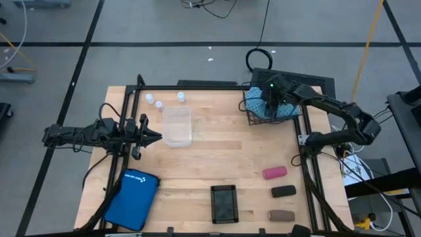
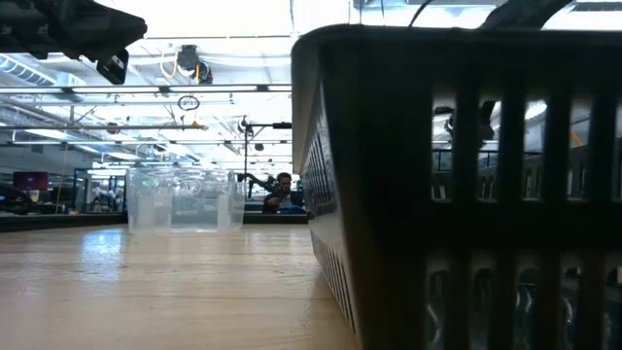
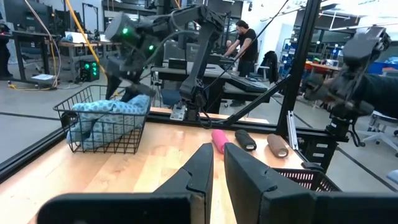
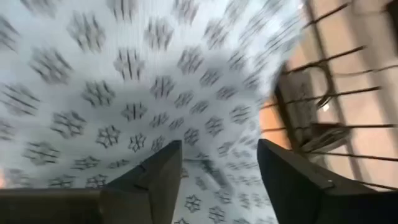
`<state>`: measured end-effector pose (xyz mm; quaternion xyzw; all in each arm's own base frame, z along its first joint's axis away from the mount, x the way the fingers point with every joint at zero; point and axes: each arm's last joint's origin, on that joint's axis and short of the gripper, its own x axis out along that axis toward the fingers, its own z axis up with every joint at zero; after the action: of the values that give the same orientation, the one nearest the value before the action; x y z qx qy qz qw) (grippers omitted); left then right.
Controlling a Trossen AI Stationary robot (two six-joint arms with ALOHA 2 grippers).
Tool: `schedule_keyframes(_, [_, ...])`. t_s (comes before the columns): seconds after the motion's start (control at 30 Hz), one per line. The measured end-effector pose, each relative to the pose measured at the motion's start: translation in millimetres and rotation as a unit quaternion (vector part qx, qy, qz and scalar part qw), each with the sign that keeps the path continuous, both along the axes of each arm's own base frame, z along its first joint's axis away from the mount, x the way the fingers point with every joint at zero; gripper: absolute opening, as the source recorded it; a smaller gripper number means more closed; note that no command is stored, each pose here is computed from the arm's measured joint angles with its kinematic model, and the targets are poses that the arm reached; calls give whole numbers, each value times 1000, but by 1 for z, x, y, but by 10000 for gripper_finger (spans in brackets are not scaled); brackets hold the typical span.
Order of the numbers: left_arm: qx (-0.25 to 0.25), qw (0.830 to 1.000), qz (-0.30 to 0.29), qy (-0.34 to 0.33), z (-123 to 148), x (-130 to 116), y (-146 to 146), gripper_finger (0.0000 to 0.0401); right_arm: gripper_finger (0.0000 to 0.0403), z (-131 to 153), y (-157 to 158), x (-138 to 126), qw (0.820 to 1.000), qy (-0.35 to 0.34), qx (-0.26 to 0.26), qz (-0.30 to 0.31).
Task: Pick & Place Medicine items
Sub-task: Put the blue patient gown into the black wire basket
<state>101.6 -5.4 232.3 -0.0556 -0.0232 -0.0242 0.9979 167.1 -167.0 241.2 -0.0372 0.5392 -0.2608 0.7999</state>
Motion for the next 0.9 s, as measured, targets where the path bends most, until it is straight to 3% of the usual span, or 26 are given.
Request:
schedule_keyframes(0.13, [1,1000,0,0,0,0,0,47,226,24,11,-9,997,-61,-38,-13])
schedule_keyframes(0.27, [1,1000,0,0,0,0,0,47,229,36,26,-22,996,-83,-20,-5])
schedule_keyframes(0.53, [1,1000,8,0,0,0,0,47,190,13,31,-44,991,34,108,-68])
schedule_keyframes(0.9, [0,1000,22,0,0,0,1,47,143,-33,-7,-21,977,87,168,-98])
